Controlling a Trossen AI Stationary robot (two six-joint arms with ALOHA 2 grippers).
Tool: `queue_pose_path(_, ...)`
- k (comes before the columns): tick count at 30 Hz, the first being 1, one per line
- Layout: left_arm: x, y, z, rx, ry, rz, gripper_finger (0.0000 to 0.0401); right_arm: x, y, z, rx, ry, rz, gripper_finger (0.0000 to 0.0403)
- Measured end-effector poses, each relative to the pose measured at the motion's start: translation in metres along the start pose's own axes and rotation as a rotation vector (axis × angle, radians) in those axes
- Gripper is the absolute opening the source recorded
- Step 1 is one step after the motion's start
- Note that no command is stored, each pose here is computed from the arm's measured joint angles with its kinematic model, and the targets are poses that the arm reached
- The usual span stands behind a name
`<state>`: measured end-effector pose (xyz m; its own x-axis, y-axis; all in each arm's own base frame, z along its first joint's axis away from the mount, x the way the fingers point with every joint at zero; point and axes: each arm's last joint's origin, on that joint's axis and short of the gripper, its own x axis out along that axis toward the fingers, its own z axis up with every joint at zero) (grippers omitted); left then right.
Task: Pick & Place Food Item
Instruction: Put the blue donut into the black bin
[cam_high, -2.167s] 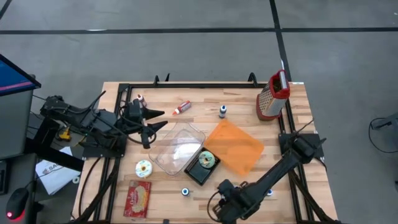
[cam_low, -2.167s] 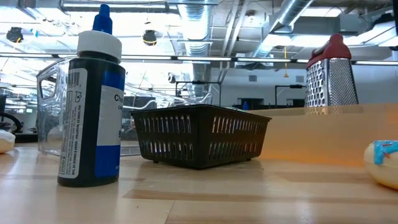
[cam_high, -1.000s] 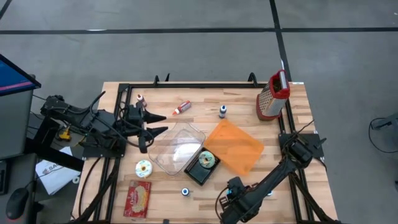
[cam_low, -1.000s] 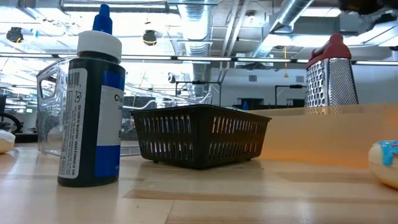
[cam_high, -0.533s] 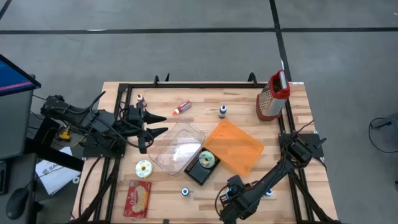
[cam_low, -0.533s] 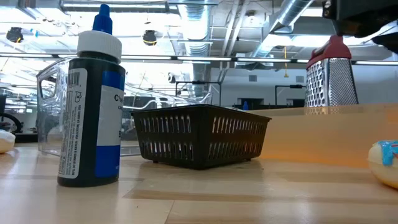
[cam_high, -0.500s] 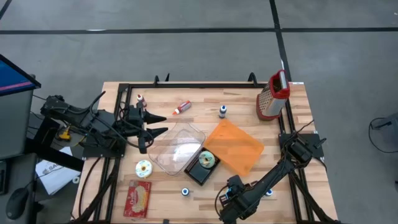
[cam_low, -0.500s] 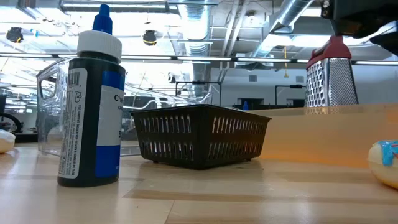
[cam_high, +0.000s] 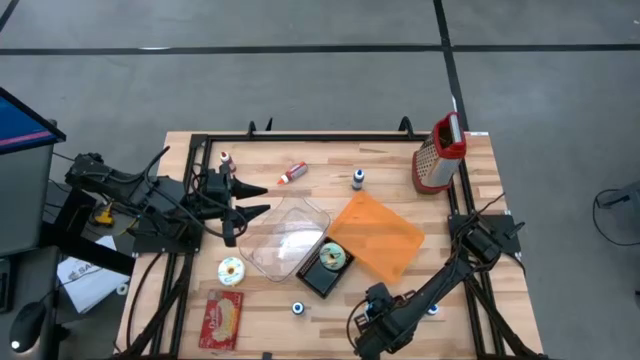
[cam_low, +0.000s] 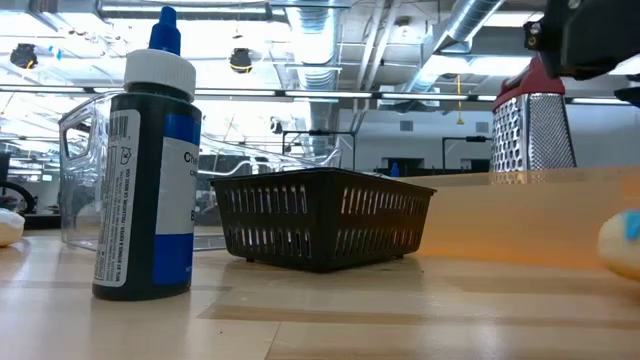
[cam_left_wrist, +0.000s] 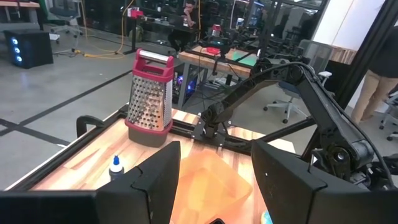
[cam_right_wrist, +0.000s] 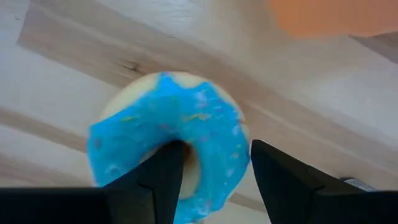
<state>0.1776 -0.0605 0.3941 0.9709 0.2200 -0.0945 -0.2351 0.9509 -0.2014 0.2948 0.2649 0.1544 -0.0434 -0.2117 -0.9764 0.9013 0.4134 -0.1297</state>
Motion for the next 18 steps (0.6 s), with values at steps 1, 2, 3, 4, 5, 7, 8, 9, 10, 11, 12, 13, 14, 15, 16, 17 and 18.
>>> queue_pose_path(1,0.0,0.0,0.0,0.0,0.0,0.0,0.0195,0.0008,0.0004,-0.0003,0.0,0.003,0.005,0.0182)
queue_pose_path(2,0.0,0.0,0.0,0.0,0.0,0.0,0.0195,0.002,0.0007,-0.0006,0.001,0.006,0.01,0.0182)
queue_pose_path(3,0.0,0.0,0.0,0.0,0.0,-0.001,0.0195,0.0026,0.0005,-0.0006,0.001,0.005,0.009,0.0182)
queue_pose_path(4,0.0,0.0,0.0,0.0,0.0,0.0,0.0195,0.0027,0.0003,-0.0005,0.001,0.005,0.007,0.0182)
queue_pose_path(5,0.0,0.0,0.0,0.0,0.0,0.0,0.0195,0.0026,0.0004,-0.0006,0.001,0.005,0.008,0.0182)
queue_pose_path(7,0.0,0.0,0.0,0.0,0.0,0.0,0.0195,0.0026,0.0004,-0.0006,0.003,0.005,0.008,0.0182)
queue_pose_path(8,0.0,0.0001,0.0,0.0,0.0,0.0,0.0195,0.0026,0.0004,-0.0004,0.004,0.004,0.007,0.0181)
queue_pose_path(9,0.0,0.0,0.0,0.0,0.0,0.0,0.0195,0.0027,0.0007,0.0005,0.007,0.004,0.007,0.0179)
queue_pose_path(10,0.0,0.0,0.0,0.0,0.0,0.0,0.0195,0.0028,0.0008,0.0013,0.009,0.005,0.005,0.0176)
queue_pose_path(11,0.0,0.0,0.0,0.0,0.0,0.0,0.0195,0.0028,0.0008,0.0012,0.008,0.004,0.005,0.0172)
queue_pose_path(12,0.0,0.0001,0.0,0.0,0.0,0.001,0.0195,0.0028,0.0007,0.001,0.008,0.004,0.005,0.0166)
queue_pose_path(13,0.0,0.0001,0.0,0.0,0.0,0.0,0.0195,0.0028,0.0007,0.001,0.008,0.004,0.005,0.0158)
queue_pose_path(14,0.0,0.0,0.0,0.0,0.0,0.0,0.0195,0.0028,0.0007,0.001,0.008,0.004,0.005,0.015)
queue_pose_path(15,0.0,0.0001,0.0,0.0,0.0,0.001,0.0195,0.0028,0.0007,0.001,0.008,0.004,0.006,0.0141)
queue_pose_path(16,0.0,0.0001,0.0,0.0,0.0,0.001,0.0195,0.0028,0.0008,0.001,0.009,0.004,0.006,0.0132)
queue_pose_path(17,0.0,0.0,0.0,0.0,0.0,0.0,0.0195,0.0028,0.0007,0.001,0.013,0.004,0.006,0.0123)
queue_pose_path(18,0.0,0.0,0.0,0.0,0.0,0.001,0.0195,0.0028,0.0008,0.001,0.019,0.004,0.007,0.0115)
